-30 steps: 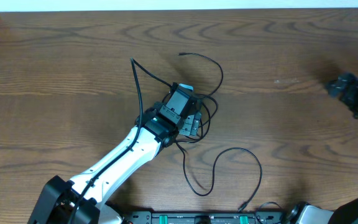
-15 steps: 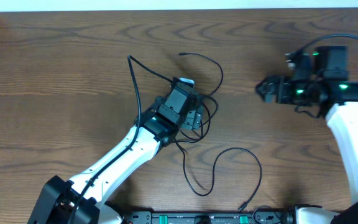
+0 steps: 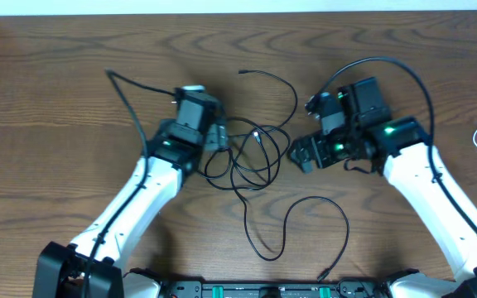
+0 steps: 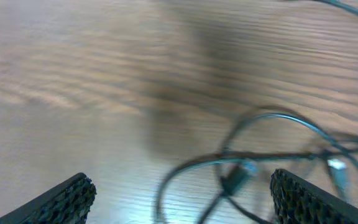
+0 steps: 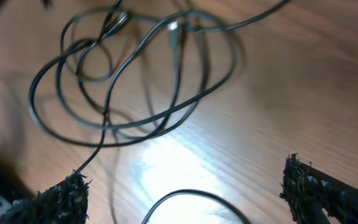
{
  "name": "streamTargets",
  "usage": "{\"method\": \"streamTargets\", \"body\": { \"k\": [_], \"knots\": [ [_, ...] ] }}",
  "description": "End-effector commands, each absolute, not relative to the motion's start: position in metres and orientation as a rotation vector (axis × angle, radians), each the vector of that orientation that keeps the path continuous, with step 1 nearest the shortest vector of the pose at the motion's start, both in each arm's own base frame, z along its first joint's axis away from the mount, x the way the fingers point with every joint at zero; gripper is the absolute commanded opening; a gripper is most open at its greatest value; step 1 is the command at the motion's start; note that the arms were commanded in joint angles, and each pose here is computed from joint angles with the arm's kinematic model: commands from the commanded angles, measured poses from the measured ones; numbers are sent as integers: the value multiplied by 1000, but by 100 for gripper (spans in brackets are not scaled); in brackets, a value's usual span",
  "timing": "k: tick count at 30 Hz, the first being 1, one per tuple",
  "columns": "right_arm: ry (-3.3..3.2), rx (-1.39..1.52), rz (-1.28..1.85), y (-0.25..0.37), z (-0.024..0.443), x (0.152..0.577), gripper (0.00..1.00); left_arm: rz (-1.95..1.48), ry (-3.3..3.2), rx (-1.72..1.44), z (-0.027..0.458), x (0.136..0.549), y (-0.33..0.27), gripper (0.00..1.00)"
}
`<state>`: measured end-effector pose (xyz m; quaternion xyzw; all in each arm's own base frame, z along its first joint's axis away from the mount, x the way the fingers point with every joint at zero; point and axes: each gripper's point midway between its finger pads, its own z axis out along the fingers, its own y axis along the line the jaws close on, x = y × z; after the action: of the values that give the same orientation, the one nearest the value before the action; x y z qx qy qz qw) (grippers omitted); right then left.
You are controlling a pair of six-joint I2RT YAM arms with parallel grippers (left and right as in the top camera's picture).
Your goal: Untangle cables
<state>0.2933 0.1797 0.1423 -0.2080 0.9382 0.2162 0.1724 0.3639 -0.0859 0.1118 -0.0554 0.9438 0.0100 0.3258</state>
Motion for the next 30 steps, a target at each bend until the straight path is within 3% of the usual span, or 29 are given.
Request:
{"method": "streamTargets", "body": {
  "k": [1, 16, 24, 30],
  "knots": [
    [2673, -700, 621, 195, 132, 277, 98, 62, 2462, -272, 118, 366, -58, 91],
    [2590, -1084, 695, 266, 122, 210, 99, 145, 2512, -414, 108, 356, -12, 91],
    [2532, -1070, 602, 284, 115, 221, 99, 145, 2512, -414, 108, 356, -12, 91],
    [2593, -1039, 616, 300, 83, 227, 99, 145, 2512, -414, 108, 356, -12, 91]
  ]
}}
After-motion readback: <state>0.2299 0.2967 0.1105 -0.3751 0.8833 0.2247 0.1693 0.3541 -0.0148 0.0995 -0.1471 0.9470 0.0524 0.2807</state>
